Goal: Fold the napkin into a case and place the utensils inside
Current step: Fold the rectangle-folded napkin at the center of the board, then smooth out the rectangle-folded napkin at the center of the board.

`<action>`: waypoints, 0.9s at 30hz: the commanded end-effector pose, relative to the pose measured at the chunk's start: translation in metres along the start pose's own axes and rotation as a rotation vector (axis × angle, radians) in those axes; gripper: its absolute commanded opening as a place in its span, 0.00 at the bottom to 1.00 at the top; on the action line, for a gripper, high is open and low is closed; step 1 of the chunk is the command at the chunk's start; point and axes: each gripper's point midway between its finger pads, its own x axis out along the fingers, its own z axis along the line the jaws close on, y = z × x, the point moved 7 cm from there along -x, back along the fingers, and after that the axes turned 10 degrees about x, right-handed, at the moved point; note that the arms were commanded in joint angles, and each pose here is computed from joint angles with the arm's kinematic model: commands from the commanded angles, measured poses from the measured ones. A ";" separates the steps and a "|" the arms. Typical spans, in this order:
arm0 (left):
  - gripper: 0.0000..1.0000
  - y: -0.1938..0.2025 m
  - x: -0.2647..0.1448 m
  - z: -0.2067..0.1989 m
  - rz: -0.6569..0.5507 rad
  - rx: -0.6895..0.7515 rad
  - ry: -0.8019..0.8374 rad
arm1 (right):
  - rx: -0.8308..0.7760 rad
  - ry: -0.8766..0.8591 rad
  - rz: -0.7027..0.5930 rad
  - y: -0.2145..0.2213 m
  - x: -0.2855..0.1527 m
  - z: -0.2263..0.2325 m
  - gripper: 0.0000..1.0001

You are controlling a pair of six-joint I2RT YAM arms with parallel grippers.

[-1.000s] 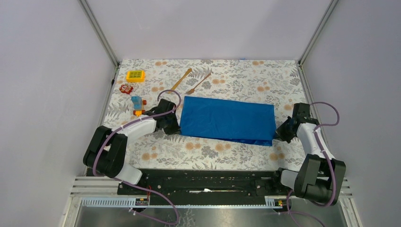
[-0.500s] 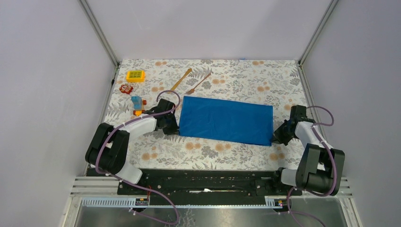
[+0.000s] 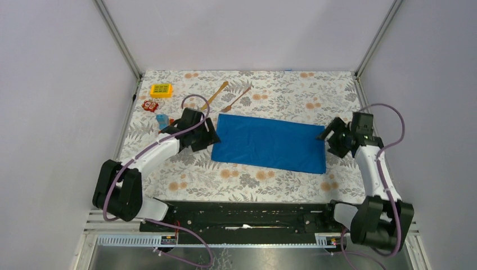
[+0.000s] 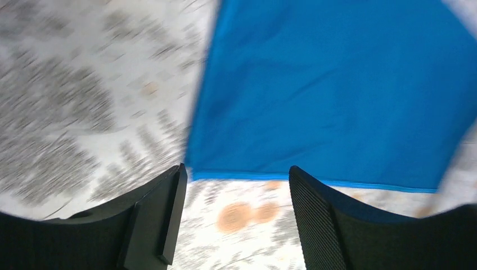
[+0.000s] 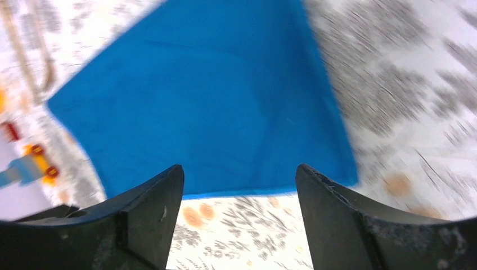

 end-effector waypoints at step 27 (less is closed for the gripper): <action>0.75 -0.126 0.146 -0.042 -0.211 -0.118 0.379 | 0.025 -0.383 0.145 -0.088 0.172 0.041 0.94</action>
